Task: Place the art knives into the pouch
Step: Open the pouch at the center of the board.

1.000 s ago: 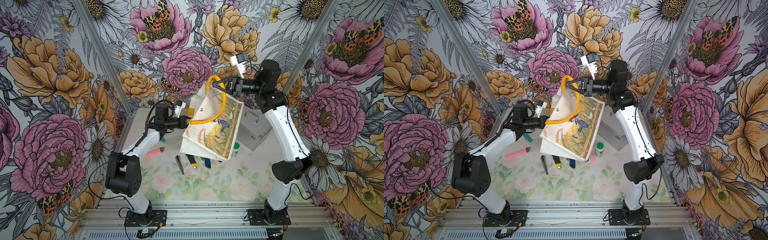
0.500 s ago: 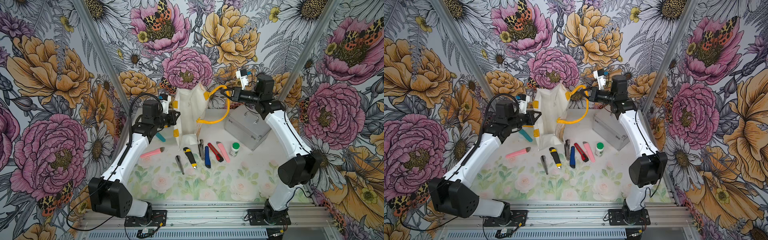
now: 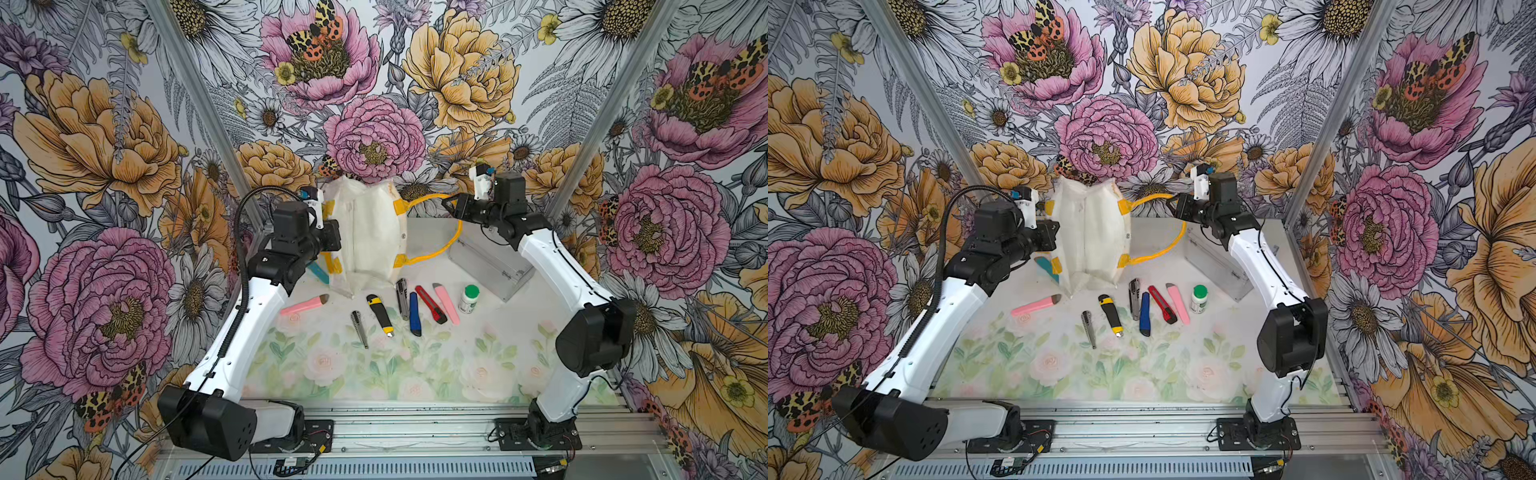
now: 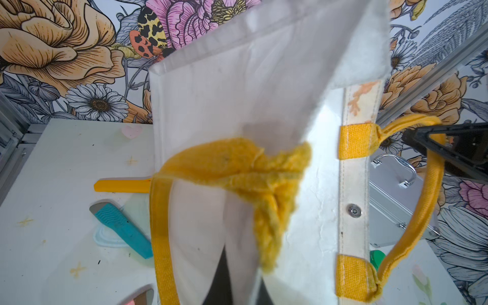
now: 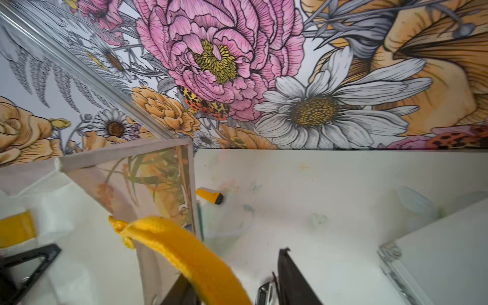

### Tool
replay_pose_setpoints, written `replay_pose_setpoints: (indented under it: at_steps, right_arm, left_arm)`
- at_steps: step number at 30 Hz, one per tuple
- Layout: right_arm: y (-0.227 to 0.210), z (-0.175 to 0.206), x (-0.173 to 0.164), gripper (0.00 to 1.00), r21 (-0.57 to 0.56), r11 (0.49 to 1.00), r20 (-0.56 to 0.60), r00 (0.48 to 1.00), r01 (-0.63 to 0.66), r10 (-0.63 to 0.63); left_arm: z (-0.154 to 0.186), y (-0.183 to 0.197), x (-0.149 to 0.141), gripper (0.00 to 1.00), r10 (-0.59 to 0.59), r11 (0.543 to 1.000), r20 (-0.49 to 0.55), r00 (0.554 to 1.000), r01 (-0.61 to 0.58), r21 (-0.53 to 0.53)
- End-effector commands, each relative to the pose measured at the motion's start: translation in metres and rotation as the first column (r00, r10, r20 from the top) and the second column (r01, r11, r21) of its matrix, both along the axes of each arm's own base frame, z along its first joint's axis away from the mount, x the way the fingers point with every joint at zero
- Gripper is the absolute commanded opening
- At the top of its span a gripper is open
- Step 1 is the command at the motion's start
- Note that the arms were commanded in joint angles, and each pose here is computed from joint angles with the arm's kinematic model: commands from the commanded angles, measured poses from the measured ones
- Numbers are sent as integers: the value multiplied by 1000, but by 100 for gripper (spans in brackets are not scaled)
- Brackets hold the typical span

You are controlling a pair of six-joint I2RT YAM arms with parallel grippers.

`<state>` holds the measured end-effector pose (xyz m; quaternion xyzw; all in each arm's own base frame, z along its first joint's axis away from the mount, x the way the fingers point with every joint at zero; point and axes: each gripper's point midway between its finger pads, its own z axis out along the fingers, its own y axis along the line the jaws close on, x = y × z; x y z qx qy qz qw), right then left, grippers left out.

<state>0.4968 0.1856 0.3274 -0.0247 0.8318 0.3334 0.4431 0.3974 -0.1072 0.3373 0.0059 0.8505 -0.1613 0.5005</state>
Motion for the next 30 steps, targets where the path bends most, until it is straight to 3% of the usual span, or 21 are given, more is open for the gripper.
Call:
replay_pose_setpoints:
  at_steps: [1,9,13,19,24,30]
  right_arm:
    - [-29,26,-9,49,-69,989,86,989,129,-123]
    - [-40,36,-50,60,-123,976,143,976,181,-163]
    - [2,23,-66,66,-99,993,99,994,64,-54]
    - [72,-46,-82,80,1,998,-62,996,-67,67]
    - [87,-56,-97,84,12,999,-59,997,-50,51]
    - [68,-44,-110,84,-9,999,-7,999,47,-47]
  left_arm:
    - [29,4,10,0,35,999,90,995,-38,29]
    - [27,-15,27,0,19,998,79,997,-24,66]
    - [26,-25,33,0,10,998,74,997,-14,64]
    - [31,-30,39,0,20,998,70,997,-24,55]
    - [35,-36,47,0,23,999,62,998,-24,23]
    - [35,-44,64,0,36,999,42,998,-36,-2]
